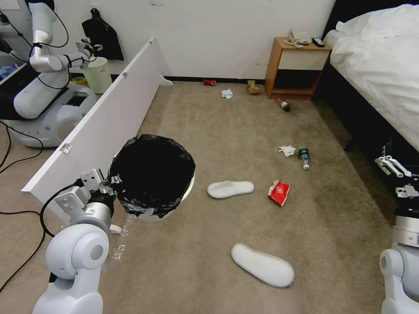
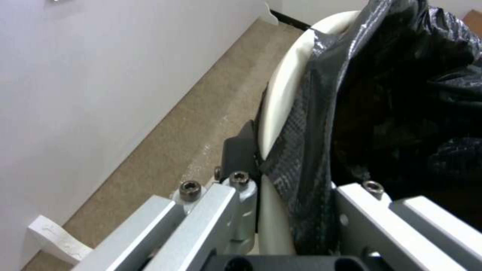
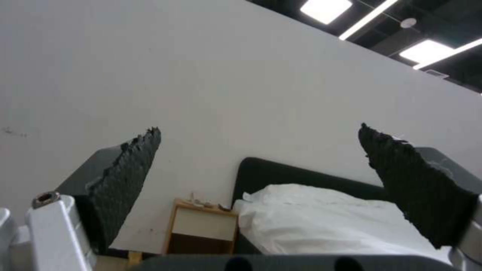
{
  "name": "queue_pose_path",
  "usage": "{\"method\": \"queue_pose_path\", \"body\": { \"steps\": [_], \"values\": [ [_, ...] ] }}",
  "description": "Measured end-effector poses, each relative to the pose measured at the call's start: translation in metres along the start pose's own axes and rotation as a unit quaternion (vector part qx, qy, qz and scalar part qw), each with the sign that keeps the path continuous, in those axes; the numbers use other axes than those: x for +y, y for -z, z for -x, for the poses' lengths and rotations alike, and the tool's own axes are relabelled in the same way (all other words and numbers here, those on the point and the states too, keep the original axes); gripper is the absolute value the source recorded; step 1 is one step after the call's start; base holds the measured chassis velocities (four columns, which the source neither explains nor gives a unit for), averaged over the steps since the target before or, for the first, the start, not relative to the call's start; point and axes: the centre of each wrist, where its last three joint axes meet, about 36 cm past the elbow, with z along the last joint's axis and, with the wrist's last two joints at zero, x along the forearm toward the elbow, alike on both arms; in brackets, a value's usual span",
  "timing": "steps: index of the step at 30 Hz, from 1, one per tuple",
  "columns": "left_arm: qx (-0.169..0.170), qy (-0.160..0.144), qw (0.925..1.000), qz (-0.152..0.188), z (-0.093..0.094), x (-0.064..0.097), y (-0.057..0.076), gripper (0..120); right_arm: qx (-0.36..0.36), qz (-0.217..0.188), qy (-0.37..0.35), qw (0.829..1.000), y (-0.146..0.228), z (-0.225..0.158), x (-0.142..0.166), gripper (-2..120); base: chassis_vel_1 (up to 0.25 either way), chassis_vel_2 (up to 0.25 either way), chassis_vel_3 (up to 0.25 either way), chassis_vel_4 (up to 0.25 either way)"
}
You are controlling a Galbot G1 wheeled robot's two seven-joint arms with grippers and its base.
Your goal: Pick up the trash bin and place the garbage on the floor into it.
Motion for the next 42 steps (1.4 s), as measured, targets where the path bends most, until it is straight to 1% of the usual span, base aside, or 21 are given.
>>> {"method": "queue_pose_path", "body": {
  "steps": [9, 26, 32, 33, 34, 37, 38, 40, 41, 42],
  "values": [
    [-0.001, 0.001, 1.0, 0.0, 0.0, 0.001, 0.0, 5, 0.004, 0.001, 0.001, 1.0, 0.0, 0.005, -0.004, 100, 0.0, 0.0, 0.0, 0.0],
    [-0.003, -0.001, 1.0, 0.001, -0.002, 0.0, 0.001, 5, 0.003, 0.0, -0.001, 1.0, 0.001, 0.002, -0.005, 100, 0.0, 0.0, 0.0, 0.0],
    [-0.004, -0.004, 1.0, 0.003, -0.002, 0.0, 0.001, 4, 0.007, 0.005, 0.014, 1.0, 0.001, 0.005, -0.005, 100, 0.0, 0.0, 0.0, 0.0],
    [-0.006, -0.006, 1.0, 0.003, -0.002, 0.0, 0.001, 4, 0.022, 0.022, 0.027, 0.999, -0.001, 0.009, -0.005, 100, 0.0, 0.0, 0.0, 0.0],
    [-0.006, -0.006, 1.0, 0.003, -0.002, 0.0, 0.001, 4, 0.022, 0.022, 0.027, 0.999, -0.001, 0.009, -0.005, 100, 0.0, 0.0, 0.0, 0.0],
    [-0.007, -0.011, 0.9999, 0.005, 0.0, 0.0, 0.001, 4, 0.067, 0.063, 0.062, 0.994, -0.011, 0.024, -0.011, 100, 0.0, 0.0, 0.0, 0.0],
    [-0.007, -0.011, 0.9999, 0.005, 0.0, 0.0, 0.001, 4, 0.067, 0.063, 0.062, 0.994, -0.011, 0.024, -0.011, 100, 0.0, 0.0, 0.0, 0.0],
    [-0.006, -0.014, 0.9999, 0.005, 0.002, 0.0, 0.0, 4, 0.11, 0.082, 0.11, 0.984, -0.02, 0.04, -0.02, 100, 0.0, 0.0, 0.0, 0.0],
    [-0.006, -0.014, 0.9999, 0.005, 0.002, 0.0, 0.0, 4, 0.11, 0.082, 0.11, 0.984, -0.02, 0.04, -0.02, 100, 0.0, 0.0, 0.0, 0.0],
    [-0.006, -0.015, 0.9999, 0.005, 0.003, -0.001, -0.001, 4, 0.125, 0.089, 0.131, 0.979, -0.023, 0.044, -0.022, 100, 0.0, 0.0, 0.0, 0.0]
  ]
}}
